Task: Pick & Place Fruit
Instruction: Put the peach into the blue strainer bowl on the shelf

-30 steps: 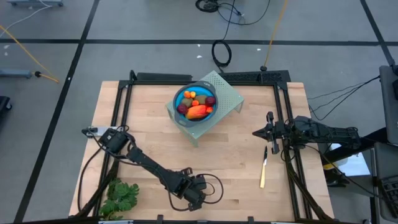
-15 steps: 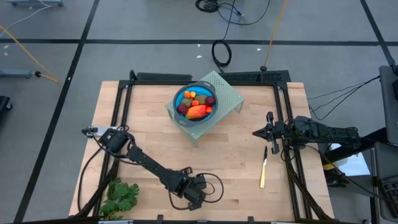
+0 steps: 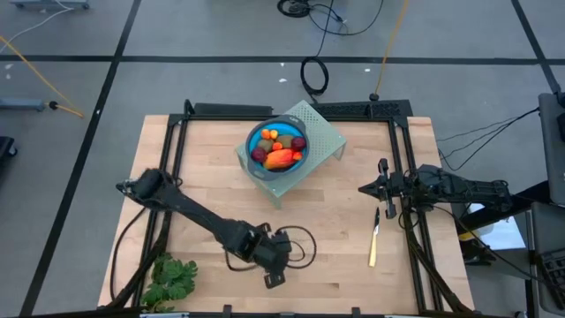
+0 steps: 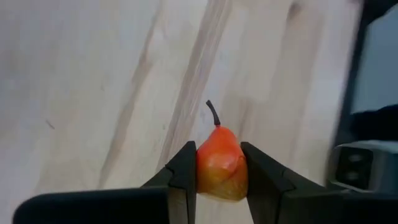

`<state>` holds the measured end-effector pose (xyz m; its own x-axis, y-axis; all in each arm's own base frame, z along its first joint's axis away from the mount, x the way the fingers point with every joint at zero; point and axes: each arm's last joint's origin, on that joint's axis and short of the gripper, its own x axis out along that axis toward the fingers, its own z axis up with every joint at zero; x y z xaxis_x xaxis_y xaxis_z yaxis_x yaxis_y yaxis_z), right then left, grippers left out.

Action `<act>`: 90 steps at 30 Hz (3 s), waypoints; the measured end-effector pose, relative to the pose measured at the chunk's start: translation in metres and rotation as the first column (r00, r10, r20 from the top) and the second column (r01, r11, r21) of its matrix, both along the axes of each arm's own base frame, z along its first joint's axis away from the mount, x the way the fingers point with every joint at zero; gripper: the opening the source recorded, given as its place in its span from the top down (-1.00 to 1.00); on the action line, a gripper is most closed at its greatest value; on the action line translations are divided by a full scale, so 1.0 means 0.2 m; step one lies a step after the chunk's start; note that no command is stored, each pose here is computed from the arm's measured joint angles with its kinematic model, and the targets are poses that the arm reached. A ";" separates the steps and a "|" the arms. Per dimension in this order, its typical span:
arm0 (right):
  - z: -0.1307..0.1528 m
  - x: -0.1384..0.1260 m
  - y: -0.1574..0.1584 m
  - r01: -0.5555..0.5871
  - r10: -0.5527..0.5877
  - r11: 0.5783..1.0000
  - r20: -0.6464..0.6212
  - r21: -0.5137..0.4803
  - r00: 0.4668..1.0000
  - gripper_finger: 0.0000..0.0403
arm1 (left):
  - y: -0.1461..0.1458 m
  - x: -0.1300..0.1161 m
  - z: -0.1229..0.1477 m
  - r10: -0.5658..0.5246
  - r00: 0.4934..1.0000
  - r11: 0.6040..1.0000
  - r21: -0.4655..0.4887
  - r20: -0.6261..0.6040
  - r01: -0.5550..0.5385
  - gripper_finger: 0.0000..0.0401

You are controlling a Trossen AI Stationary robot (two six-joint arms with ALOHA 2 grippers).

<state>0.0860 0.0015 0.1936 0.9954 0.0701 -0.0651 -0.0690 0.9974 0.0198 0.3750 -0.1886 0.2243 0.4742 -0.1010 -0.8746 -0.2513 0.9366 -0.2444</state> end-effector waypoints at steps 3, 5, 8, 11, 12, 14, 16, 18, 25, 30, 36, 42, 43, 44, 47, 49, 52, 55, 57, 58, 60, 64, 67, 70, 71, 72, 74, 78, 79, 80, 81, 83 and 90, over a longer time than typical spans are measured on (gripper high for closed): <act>0.00 0.00 0.00 0.001 -0.001 1.000 0.000 0.000 1.000 1.00 | 0.03 -0.03 0.11 0.012 0.999 1.000 -0.019 0.053 -0.011 0.56; 0.00 0.00 0.00 0.000 0.000 1.000 0.000 0.000 1.000 1.00 | 0.05 -0.05 0.18 0.018 0.996 0.999 -0.031 0.082 -0.016 0.56; 0.00 0.00 0.00 0.000 0.000 1.000 0.000 0.000 1.000 1.00 | 0.07 -0.08 0.28 0.032 0.990 0.999 -0.040 0.139 -0.027 0.56; 0.00 0.00 0.00 0.001 -0.001 1.000 0.000 0.000 1.000 1.00 | 0.09 -0.11 0.35 0.047 0.982 0.998 -0.042 0.183 -0.040 0.56; 0.00 0.00 0.00 0.000 0.000 1.000 0.000 0.000 1.000 1.00 | 0.10 -0.12 0.37 0.050 0.980 0.998 -0.043 0.194 -0.043 0.56; 0.00 0.00 0.00 0.000 0.000 1.000 0.000 0.000 1.000 1.00 | 0.11 -0.14 0.41 0.060 0.974 0.998 -0.043 0.218 -0.052 0.56; 0.00 0.00 0.00 0.000 0.000 1.000 0.000 0.000 1.000 1.00 | 0.12 -0.16 0.44 0.069 0.969 0.997 -0.042 0.238 -0.061 0.56; 0.00 0.00 0.00 0.000 0.000 1.000 0.000 0.000 1.000 1.00 | 0.12 -0.16 0.46 0.077 0.965 0.997 -0.036 0.250 -0.071 0.56; 0.00 0.00 0.00 0.000 0.000 1.000 0.000 0.000 1.000 1.00 | 0.13 -0.17 0.46 0.077 0.965 0.997 -0.028 0.252 -0.072 0.56; 0.00 0.00 0.00 0.001 -0.001 1.000 0.000 0.000 1.000 1.00 | 0.13 -0.17 0.47 0.085 0.964 0.996 -0.034 0.252 -0.079 0.56; 0.00 0.00 0.00 0.000 0.000 1.000 0.000 0.000 1.000 1.00 | 0.14 -0.16 0.47 0.196 0.946 0.980 -0.094 0.260 -0.177 0.56; 0.00 0.00 0.00 0.000 0.000 1.000 0.000 -0.003 1.000 1.00 | 0.19 -0.13 0.47 0.409 0.890 0.898 -0.262 0.201 -0.354 0.53; 0.00 0.00 0.00 0.000 0.000 1.000 0.000 -0.003 1.000 1.00 | 0.19 -0.13 0.47 0.445 0.876 0.877 -0.289 0.186 -0.384 0.50; 0.00 0.00 0.00 0.000 0.000 1.000 0.000 -0.003 1.000 1.00 | 0.20 -0.13 0.47 0.479 0.861 0.854 -0.315 0.170 -0.413 0.47; 0.00 0.00 0.00 0.000 0.000 1.000 0.000 -0.003 1.000 1.00 | 0.22 -0.12 0.47 0.565 0.816 0.785 -0.384 0.119 -0.487 0.39; 0.00 0.00 0.00 0.000 0.000 1.000 0.000 -0.003 1.000 1.00 | 0.23 -0.11 0.47 0.595 0.801 0.742 -0.429 0.069 -0.515 0.37; 0.00 0.00 0.00 0.000 0.000 1.000 0.000 -0.004 1.000 1.00 | 0.25 -0.10 0.47 0.619 0.785 0.685 -0.484 -0.007 -0.545 0.36; 0.00 0.00 0.00 0.000 0.000 1.000 0.000 -0.004 1.000 1.00 | 0.26 -0.10 0.47 0.643 0.763 0.630 -0.520 -0.067 -0.577 0.35; 0.00 0.00 0.00 0.000 0.000 1.000 0.000 -0.004 1.000 1.00 | 0.27 -0.10 0.47 0.656 0.749 0.599 -0.537 -0.098 -0.594 0.35; 0.00 0.00 0.00 0.000 0.000 1.000 0.000 -0.004 1.000 1.00 | 0.27 -0.10 0.47 0.660 0.743 0.588 -0.542 -0.107 -0.601 0.35; 0.00 0.00 0.00 0.000 0.000 1.000 0.000 -0.004 1.000 1.00 | 0.27 -0.10 0.47 0.667 0.735 0.574 -0.548 -0.118 -0.609 0.35; 0.00 0.00 0.00 0.000 0.000 1.000 0.000 -0.004 1.000 1.00 | 0.27 -0.10 0.47 0.669 0.734 0.571 -0.549 -0.121 -0.611 0.35; 0.00 0.00 0.00 0.000 0.000 1.000 -0.001 -0.004 1.000 1.00 | 0.27 -0.10 0.47 0.669 0.734 0.571 -0.549 -0.120 -0.610 0.35; 0.00 0.00 0.00 0.000 0.000 1.000 -0.001 -0.004 1.000 1.00 | 0.27 -0.10 0.47 0.657 0.748 0.599 -0.536 -0.096 -0.595 0.35; 0.00 0.00 0.00 0.000 0.000 1.000 -0.001 -0.004 1.000 1.00 | 0.27 -0.10 0.47 0.649 0.757 0.622 -0.523 -0.071 -0.582 0.35; 0.00 0.00 0.00 0.000 0.000 1.000 -0.001 -0.004 1.000 1.00 | 0.28 -0.09 0.47 0.643 0.765 0.648 -0.507 -0.036 -0.568 0.35; 0.00 0.00 0.00 0.000 0.000 1.000 -0.001 -0.004 1.000 1.00 | 0.28 -0.08 0.48 0.624 0.779 0.704 -0.472 0.056 -0.530 0.35; 0.00 0.00 0.00 0.000 0.000 1.000 -0.004 -0.015 1.000 1.00 | 0.29 -0.05 0.53 0.566 0.777 0.803 -0.398 0.275 -0.444 0.35; 0.00 0.00 0.00 -0.001 0.001 1.000 -0.005 -0.021 1.000 1.00 | 0.29 -0.04 0.54 0.556 0.764 0.818 -0.378 0.327 -0.433 0.35; 0.00 0.00 0.00 -0.002 0.001 1.000 -0.006 -0.026 1.000 1.00 | 0.29 -0.03 0.55 0.543 0.752 0.832 -0.358 0.373 -0.424 0.35; 0.00 0.00 0.00 -0.002 0.001 1.000 -0.006 -0.027 1.000 1.00 | 0.30 -0.02 0.56 0.528 0.742 0.846 -0.335 0.413 -0.415 0.35; 0.00 0.00 0.00 -0.001 0.001 1.000 -0.006 -0.027 1.000 1.00 | 0.31 -0.01 0.58 0.494 0.728 0.869 -0.290 0.475 -0.400 0.35; 0.00 0.00 0.00 -0.001 0.001 1.000 -0.006 -0.027 1.000 1.00 | 0.37 0.02 0.59 0.378 0.741 0.920 -0.137 0.555 -0.366 0.35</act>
